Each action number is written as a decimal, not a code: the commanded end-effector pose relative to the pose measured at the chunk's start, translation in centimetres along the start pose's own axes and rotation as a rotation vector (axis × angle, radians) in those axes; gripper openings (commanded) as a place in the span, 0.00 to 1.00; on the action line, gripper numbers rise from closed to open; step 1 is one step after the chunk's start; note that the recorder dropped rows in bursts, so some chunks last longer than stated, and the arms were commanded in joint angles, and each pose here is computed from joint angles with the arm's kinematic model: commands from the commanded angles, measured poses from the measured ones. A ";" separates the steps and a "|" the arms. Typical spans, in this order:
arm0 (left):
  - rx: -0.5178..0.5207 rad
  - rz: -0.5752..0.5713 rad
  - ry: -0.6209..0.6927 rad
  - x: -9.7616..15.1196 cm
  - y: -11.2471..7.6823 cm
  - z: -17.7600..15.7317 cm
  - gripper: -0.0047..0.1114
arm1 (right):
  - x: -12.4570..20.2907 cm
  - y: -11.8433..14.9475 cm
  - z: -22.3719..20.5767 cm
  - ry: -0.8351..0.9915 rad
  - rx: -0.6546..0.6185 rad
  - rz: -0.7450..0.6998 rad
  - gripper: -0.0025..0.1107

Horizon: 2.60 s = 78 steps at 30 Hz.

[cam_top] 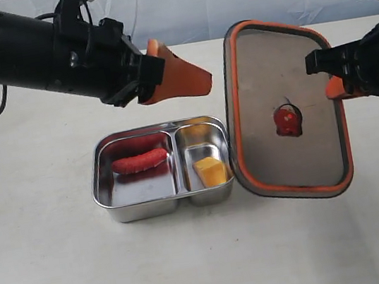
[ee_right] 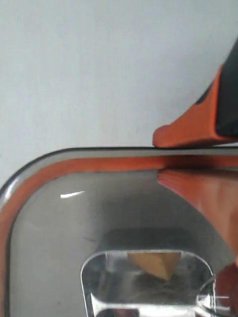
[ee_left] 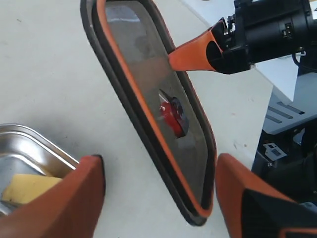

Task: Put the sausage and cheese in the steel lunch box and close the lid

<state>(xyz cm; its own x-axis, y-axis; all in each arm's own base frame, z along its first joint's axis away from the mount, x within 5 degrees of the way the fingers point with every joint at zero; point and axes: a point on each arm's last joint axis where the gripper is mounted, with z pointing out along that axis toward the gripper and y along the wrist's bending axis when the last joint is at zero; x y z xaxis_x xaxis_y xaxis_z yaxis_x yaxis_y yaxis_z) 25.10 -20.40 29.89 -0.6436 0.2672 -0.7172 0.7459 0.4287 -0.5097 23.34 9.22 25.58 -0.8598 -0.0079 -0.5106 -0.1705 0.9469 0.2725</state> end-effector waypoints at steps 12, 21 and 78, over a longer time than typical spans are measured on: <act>0.072 0.040 0.001 0.1 -1.6 0.7 0.57 | -0.2 2.8 -1.1 -0.055 -0.225 -0.017 0.02; 0.064 0.052 0.010 0.2 -1.5 0.7 0.50 | 0.0 4.6 -1.2 -0.070 -0.315 -0.033 0.02; -0.832 1.060 0.462 8.7 1.5 5.8 0.04 | 0.2 3.1 -6.9 -0.301 -0.098 -0.290 0.49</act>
<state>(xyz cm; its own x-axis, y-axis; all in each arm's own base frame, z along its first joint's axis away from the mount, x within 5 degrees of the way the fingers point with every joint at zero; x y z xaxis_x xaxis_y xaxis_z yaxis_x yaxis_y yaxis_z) 21.55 -22.28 20.94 0.0394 0.9546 -0.2953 0.6834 0.1898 0.7049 19.50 10.03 31.73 -0.5943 -0.1484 -0.7904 -0.4383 0.8838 0.1637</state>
